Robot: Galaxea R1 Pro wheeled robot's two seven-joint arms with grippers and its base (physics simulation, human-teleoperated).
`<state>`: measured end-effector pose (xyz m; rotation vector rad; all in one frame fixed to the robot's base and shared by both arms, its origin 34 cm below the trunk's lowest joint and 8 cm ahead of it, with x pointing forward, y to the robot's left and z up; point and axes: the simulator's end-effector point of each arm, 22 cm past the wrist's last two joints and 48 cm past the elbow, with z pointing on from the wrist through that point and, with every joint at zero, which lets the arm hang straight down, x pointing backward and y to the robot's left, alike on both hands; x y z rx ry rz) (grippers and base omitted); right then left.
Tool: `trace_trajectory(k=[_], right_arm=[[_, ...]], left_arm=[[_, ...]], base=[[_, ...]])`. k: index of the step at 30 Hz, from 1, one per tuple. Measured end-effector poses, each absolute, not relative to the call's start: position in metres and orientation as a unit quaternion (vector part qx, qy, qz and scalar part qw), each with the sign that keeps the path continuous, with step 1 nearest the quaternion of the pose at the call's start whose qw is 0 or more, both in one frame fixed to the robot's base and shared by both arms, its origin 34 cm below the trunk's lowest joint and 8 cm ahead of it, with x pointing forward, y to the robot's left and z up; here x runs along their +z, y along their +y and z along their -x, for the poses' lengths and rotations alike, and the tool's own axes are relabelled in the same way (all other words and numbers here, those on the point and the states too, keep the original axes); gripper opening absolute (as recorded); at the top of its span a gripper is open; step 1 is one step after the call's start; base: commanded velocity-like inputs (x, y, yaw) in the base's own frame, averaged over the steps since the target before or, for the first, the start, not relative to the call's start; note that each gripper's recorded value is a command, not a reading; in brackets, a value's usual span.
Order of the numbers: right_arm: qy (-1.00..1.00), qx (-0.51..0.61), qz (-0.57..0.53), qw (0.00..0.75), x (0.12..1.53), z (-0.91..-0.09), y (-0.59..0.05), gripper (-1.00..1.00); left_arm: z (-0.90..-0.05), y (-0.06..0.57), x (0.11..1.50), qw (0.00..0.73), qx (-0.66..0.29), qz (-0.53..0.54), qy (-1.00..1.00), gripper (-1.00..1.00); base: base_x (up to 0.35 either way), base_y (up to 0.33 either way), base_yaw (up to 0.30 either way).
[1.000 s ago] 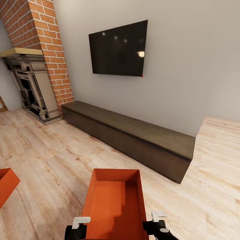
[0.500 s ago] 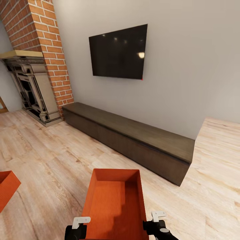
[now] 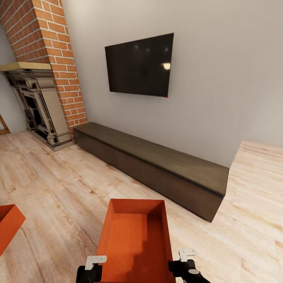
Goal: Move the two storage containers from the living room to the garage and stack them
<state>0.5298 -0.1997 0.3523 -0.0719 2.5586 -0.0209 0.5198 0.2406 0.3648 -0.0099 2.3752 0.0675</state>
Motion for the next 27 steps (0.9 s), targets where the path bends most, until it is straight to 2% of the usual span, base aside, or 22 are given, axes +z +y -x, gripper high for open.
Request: trace_trajectory(k=[27], right_arm=[[0.958, -0.008, 0.027, 0.287, 0.3607, -0.5313, -0.1996, -1.00]], left_arm=[[-0.5212, 0.2408, 0.3732, 0.373, 0.026, 0.004, 0.927, -1.00]], base=[[0.000, 0.000, 0.000]])
